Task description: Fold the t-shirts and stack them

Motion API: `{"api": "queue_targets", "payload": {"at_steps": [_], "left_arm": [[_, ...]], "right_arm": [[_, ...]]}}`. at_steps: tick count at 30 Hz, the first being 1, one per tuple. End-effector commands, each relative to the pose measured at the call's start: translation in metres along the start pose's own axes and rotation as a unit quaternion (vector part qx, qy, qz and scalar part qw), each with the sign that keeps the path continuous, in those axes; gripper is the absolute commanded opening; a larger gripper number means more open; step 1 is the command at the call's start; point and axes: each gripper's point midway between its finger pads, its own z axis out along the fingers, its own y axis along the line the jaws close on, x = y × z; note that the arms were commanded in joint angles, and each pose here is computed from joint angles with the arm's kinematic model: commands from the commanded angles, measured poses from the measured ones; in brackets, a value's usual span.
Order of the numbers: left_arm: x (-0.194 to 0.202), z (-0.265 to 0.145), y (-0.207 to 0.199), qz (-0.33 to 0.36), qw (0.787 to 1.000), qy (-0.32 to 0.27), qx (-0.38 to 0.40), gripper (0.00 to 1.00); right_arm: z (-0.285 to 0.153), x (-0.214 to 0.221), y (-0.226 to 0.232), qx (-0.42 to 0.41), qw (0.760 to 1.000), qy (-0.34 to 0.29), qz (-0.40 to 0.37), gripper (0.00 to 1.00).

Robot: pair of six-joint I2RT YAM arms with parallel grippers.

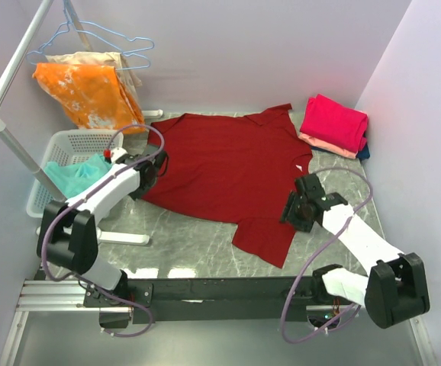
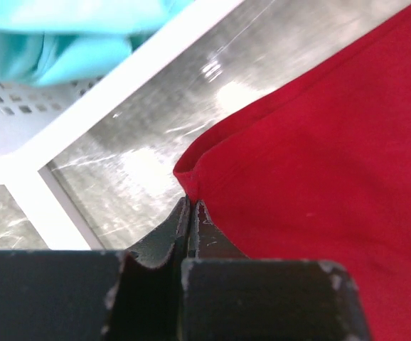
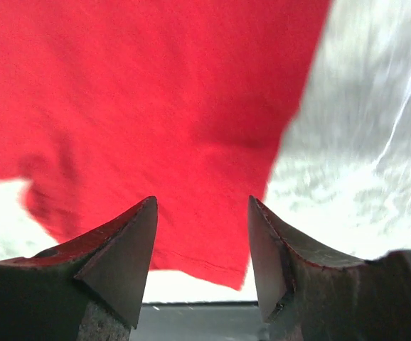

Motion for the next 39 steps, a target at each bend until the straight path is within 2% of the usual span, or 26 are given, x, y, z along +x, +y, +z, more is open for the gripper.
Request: {"api": "queue_targets", "payload": {"at_steps": [1,5,9,13,14,30,34,35,36,39], "left_arm": [[-0.023,-0.017,-0.003,-0.009,0.999,-0.028,0.012,0.01],[-0.017,-0.015,-0.008,0.001,1.0,-0.021,0.017,0.01],[-0.015,-0.013,-0.01,0.011,1.0,-0.022,0.015,0.01],[-0.015,-0.012,-0.011,0.015,0.999,-0.024,0.017,0.01],[-0.016,-0.013,-0.012,0.015,0.999,-0.025,0.019,0.01],[-0.018,-0.012,-0.016,0.025,0.999,-0.029,0.022,0.01],[-0.018,-0.012,-0.016,0.026,0.999,-0.029,0.023,0.01],[-0.018,-0.012,-0.016,0.026,0.999,-0.029,0.023,0.01],[-0.018,-0.013,-0.016,0.027,0.999,-0.029,0.023,0.01],[-0.021,-0.015,-0.015,0.026,0.999,-0.032,0.026,0.01]], "right_arm": [[0.0,0.047,-0.019,0.003,0.998,0.063,0.008,0.6],[-0.011,0.063,-0.003,-0.026,0.996,0.085,0.007,0.61],[-0.008,0.081,-0.012,-0.003,0.996,0.09,0.01,0.59],[-0.002,0.099,-0.012,-0.017,0.994,0.106,0.025,0.48],[-0.002,0.106,-0.013,-0.013,0.994,0.112,0.017,0.48],[0.016,0.131,-0.034,0.064,0.989,0.132,0.006,0.49],[0.019,0.131,-0.035,0.07,0.989,0.129,0.007,0.53],[0.019,0.129,-0.033,0.068,0.989,0.128,0.006,0.48],[0.019,0.13,-0.033,0.07,0.989,0.131,0.006,0.29],[0.02,0.13,-0.032,0.074,0.988,0.133,0.004,0.0]]}}
